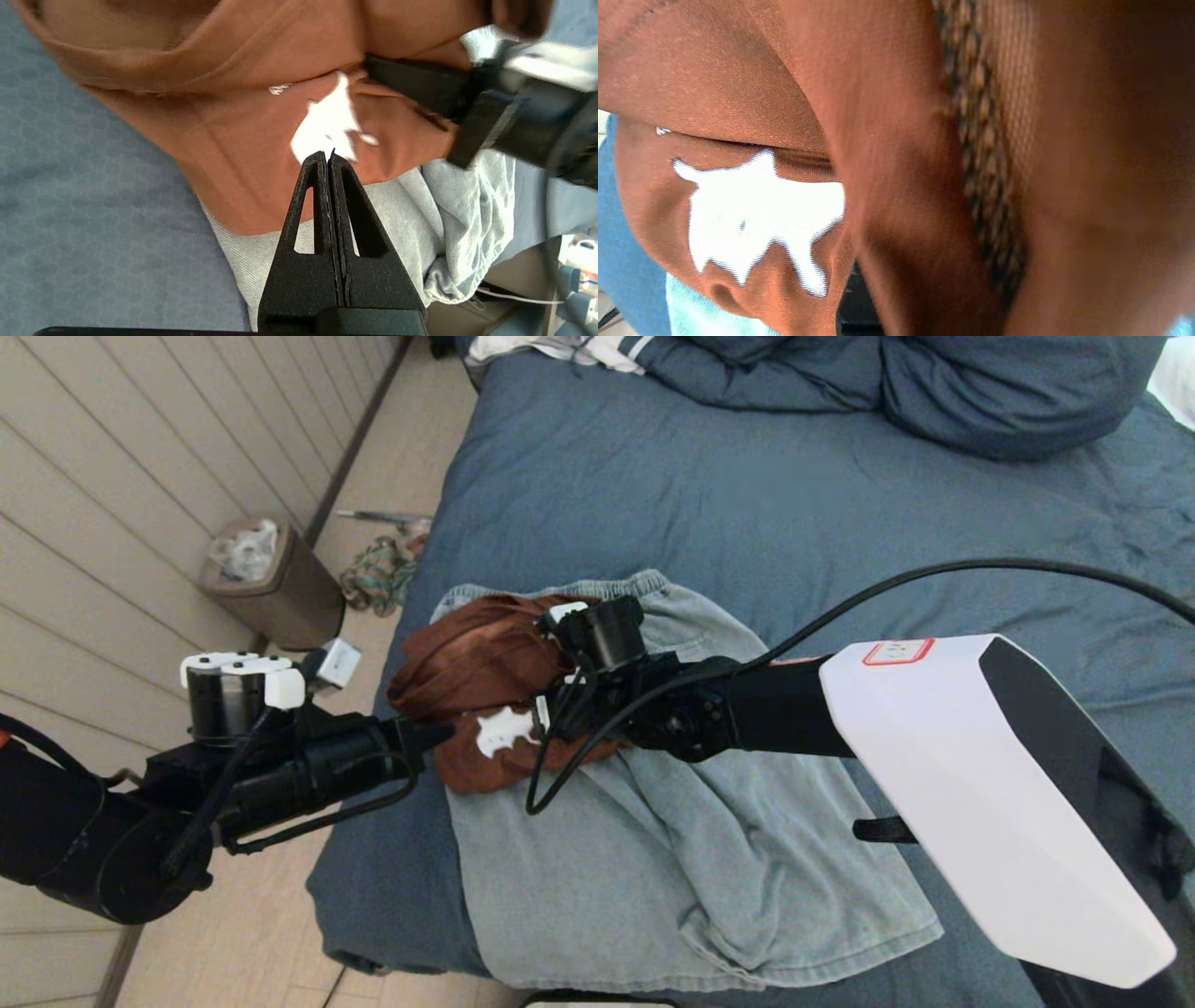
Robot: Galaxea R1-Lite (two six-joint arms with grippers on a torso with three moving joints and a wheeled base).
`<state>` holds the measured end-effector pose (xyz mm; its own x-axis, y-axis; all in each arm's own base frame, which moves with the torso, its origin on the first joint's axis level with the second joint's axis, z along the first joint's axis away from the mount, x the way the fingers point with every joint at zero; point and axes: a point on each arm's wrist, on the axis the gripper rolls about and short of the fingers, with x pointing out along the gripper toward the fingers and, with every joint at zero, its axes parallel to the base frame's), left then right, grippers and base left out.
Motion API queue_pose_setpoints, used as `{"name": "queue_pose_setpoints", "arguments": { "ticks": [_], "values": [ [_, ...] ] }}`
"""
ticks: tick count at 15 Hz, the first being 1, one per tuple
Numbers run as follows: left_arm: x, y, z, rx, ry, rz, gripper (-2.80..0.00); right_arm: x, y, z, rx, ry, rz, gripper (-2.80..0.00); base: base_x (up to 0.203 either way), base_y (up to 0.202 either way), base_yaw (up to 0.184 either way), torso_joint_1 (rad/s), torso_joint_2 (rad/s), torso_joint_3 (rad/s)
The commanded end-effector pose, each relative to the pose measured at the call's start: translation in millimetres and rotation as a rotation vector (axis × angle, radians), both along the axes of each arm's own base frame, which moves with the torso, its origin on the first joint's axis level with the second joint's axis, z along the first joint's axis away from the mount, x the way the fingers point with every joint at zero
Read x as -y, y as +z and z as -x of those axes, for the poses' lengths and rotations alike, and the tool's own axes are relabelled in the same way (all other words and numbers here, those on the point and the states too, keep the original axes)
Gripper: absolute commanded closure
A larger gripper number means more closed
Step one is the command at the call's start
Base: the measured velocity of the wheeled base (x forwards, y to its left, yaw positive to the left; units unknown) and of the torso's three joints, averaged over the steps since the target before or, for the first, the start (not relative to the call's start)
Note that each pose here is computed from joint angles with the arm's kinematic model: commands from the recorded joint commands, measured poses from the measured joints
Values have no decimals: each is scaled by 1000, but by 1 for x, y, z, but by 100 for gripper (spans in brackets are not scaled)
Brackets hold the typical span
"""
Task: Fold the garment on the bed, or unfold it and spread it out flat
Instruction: Fold the blue shorts
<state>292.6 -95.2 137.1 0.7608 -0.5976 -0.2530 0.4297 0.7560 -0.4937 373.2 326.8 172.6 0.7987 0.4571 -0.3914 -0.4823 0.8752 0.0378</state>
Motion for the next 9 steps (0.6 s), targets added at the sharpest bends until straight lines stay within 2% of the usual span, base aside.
{"name": "queue_pose_setpoints", "arguments": {
  "ticks": [1,5,9],
  "values": [
    [0,2,1,5,-2,5,0,7,24,6,36,-13,-28,0,0,0,0,0,0,0],
    [0,1,3,2,-4,4,0,29,66,19,83,-39,-62,0,0,0,0,0,0,0],
    [2,0,5,-1,-12,1,0,53,83,16,83,-87,-54,0,0,0,0,0,0,0]
  ]
}}
